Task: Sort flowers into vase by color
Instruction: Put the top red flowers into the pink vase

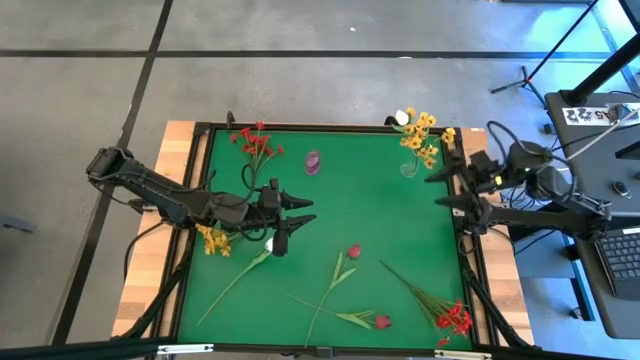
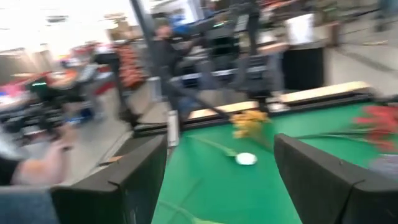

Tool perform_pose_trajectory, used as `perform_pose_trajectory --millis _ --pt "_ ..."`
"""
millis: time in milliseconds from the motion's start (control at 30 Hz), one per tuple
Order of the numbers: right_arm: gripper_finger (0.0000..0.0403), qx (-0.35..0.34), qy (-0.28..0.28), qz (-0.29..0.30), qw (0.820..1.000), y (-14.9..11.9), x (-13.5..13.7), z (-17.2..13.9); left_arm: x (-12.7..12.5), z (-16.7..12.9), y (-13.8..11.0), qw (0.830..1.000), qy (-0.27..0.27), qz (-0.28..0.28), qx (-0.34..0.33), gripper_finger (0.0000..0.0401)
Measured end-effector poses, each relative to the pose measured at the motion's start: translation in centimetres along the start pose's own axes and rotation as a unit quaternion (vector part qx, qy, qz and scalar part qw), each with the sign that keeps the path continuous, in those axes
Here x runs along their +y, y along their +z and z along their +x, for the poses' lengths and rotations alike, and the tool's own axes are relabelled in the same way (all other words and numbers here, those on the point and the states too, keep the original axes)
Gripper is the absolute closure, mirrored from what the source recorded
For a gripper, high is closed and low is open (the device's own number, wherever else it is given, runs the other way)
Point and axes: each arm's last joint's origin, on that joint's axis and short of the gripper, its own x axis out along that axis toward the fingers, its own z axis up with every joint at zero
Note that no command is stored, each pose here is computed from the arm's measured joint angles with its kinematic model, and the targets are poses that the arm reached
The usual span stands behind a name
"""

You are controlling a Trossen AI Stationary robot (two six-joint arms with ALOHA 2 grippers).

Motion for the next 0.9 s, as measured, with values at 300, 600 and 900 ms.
perform_pose_trajectory --millis 300,600,900 --pt "0.0109 0.018 0.006 0.049 0.999 -3.4 -1.9 1.9 0.0 0.0 -0.1 1.0 0.001 -0.001 0.006 0.0234" --pt "0.0109 -0.008 -0.037 0.055 0.998 -4.5 -2.8 2.5 1.3 0.3 -1.4 0.996 0.07 -0.028 0.055 0.0234" --pt "0.0117 -0.032 -0.054 0.039 0.997 -4.0 -2.8 2.4 2.5 0.5 -3.3 0.985 0.106 -0.035 0.133 0.0234"
